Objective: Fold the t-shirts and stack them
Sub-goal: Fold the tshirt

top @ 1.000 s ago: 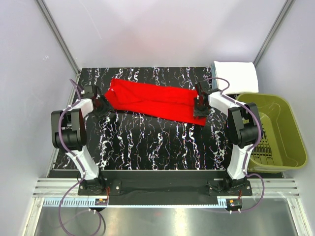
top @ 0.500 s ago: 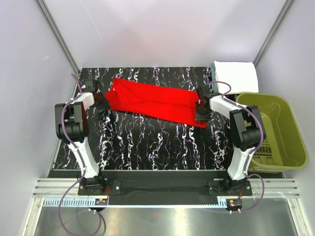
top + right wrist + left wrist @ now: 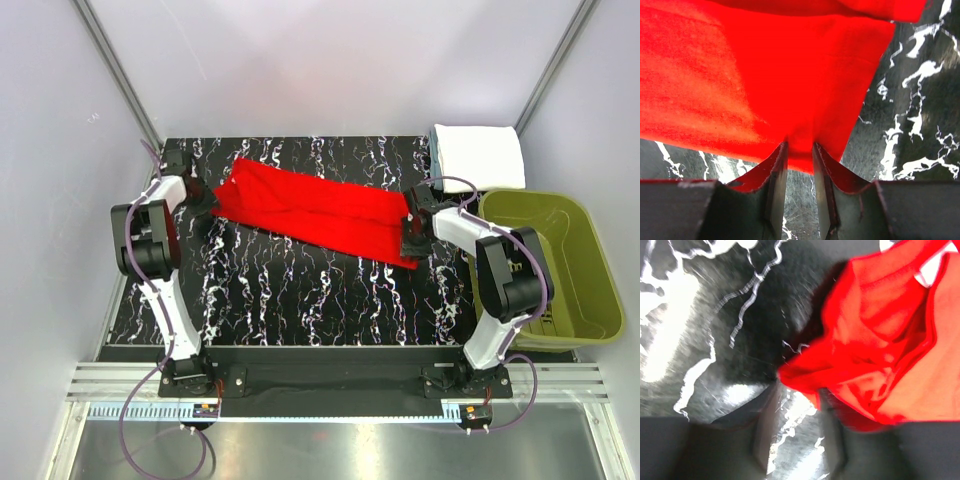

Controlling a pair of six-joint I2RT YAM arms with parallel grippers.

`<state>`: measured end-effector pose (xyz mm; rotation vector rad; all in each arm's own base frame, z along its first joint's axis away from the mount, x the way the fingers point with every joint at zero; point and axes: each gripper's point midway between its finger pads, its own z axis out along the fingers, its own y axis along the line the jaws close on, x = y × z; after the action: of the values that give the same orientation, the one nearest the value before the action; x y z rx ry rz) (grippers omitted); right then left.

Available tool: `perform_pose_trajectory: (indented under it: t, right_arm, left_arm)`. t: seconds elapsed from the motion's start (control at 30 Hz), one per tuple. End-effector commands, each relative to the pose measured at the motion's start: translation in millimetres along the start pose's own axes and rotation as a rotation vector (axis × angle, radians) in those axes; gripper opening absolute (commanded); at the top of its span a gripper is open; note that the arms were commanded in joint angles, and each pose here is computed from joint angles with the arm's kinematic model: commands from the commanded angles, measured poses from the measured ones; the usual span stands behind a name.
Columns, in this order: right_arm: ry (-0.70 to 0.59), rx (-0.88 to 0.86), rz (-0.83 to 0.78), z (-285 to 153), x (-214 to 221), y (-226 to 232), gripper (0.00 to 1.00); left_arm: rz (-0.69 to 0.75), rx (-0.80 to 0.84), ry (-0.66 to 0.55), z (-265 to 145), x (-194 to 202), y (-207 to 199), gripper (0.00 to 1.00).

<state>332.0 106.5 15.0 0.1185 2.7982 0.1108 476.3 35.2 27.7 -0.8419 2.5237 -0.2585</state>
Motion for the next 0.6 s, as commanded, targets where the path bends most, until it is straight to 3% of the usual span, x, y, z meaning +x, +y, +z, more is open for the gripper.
perform_pose_trajectory:
  t: [0.0,0.23,0.3,0.4,0.47,0.57]
  right_arm:
    - [0.013,0.014,0.006,-6,13,-3,0.34]
    - [-0.005,-0.035,0.05,-31,17,11,0.34]
    - [-0.005,-0.034,0.056,-38,17,10,0.34]
    - [-0.037,-0.02,0.046,-49,5,9,0.35]
    - [-0.058,-0.028,0.028,-53,-8,14,0.35]
    - [-0.083,-0.064,0.001,-55,-23,28,0.35]
  left_arm:
    - [0.014,0.001,-0.035,-9,-18,3,0.48]
    - [0.039,-0.138,-0.157,-44,-45,19,0.53]
    - [0.063,-0.114,-0.197,-58,-51,7,0.54]
    - [0.093,-0.01,-0.192,-67,-44,-22,0.54]
    - [0.133,0.145,-0.164,-69,-32,-59,0.55]
    - [0.129,0.279,-0.085,-65,-13,-87,0.56]
